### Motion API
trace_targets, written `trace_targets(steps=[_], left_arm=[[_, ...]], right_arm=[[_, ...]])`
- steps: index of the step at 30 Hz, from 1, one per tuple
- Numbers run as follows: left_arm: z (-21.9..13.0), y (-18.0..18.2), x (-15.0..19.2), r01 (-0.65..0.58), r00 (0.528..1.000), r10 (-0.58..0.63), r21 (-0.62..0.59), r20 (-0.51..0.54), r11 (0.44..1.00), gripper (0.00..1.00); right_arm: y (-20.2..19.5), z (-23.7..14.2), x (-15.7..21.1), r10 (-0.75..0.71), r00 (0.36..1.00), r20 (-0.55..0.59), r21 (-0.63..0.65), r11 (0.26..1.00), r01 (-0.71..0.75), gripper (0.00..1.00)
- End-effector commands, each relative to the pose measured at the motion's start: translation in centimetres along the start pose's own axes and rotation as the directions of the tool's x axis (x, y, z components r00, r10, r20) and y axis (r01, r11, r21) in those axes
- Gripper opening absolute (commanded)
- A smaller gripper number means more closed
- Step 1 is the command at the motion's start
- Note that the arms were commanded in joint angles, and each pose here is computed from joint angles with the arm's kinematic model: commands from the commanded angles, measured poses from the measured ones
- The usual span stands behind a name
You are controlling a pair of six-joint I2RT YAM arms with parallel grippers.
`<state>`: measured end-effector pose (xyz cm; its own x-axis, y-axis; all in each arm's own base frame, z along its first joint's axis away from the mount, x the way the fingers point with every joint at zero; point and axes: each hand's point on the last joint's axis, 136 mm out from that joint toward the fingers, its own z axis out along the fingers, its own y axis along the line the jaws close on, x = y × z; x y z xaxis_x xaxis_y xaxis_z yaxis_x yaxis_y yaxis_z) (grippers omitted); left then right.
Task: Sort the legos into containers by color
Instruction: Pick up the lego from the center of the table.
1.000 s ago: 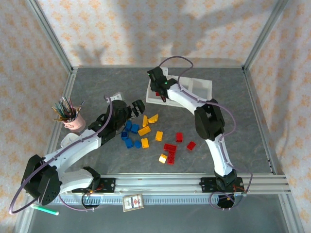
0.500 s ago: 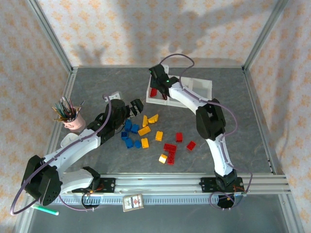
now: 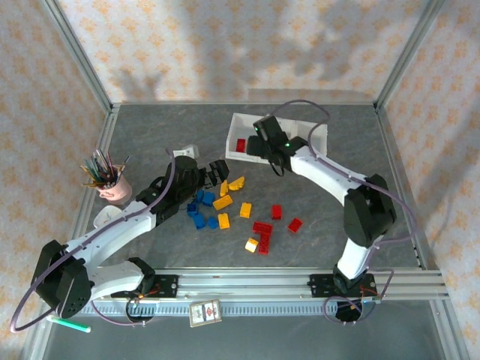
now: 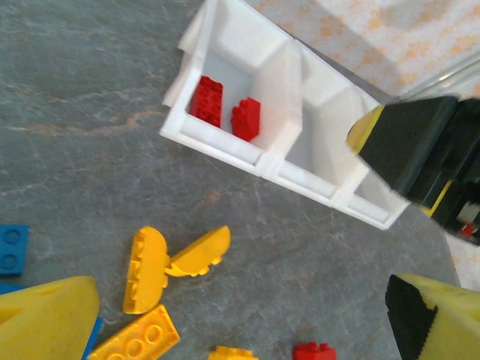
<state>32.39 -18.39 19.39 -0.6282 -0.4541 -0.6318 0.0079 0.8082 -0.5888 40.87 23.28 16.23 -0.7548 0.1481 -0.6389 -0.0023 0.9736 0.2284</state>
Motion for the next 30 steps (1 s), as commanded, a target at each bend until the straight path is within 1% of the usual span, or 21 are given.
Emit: trace_targets(steps=[1, 6, 11, 16, 18, 21, 30], left_arm=[[-0.6, -0.9, 1.0, 0.020, 1.000, -0.020, 0.042, -0.019, 0.999, 0.99], [-0.6, -1.1, 2.7, 0.058, 0.998, -0.056, 0.067, -0.034, 0.996, 0.99], [-0.6, -1.2, 4.7, 0.088, 0.995, -0.083, 0.085, -0.056, 0.993, 0.99], [-0.6, -0.7, 5.8, 0.095, 0.994, -0.092, 0.058, -0.061, 0.994, 0.99], [-0.6, -0.4, 6.1, 0.106, 0.993, -0.103, 0.053, -0.057, 0.993, 0.99], [-0.6, -0.2, 6.2, 0.112, 0.992, -0.109, 0.049, -0.056, 0.993, 0.99], [-0.3, -0.2, 6.3, 0.094, 0.994, -0.092, 0.033, -0.067, 0.995, 0.99]], right_arm=[[-1.8, -1.4, 3.0, 0.047, 0.997, -0.067, 0.015, 0.999, -0.046, 0.77], [-4.2, -2.3, 7.7, 0.051, 0.988, -0.142, 0.066, 0.997, -0.042, 0.81], [-4.5, -2.7, 12.0, 0.032, 0.977, -0.209, 0.069, 0.997, -0.018, 0.85], [-4.5, -2.5, 15.1, 0.033, 0.963, -0.266, 0.070, 0.997, -0.015, 0.87], [-5.0, -2.3, 15.8, 0.028, 0.960, -0.277, 0.089, 0.996, -0.004, 0.87], [-6.7, -2.1, 16.9, 0.043, 0.957, -0.286, 0.160, 0.987, 0.004, 0.83], [-7.1, -1.1, 19.6, 0.018, 0.938, -0.347, 0.151, 0.988, 0.037, 0.64]])
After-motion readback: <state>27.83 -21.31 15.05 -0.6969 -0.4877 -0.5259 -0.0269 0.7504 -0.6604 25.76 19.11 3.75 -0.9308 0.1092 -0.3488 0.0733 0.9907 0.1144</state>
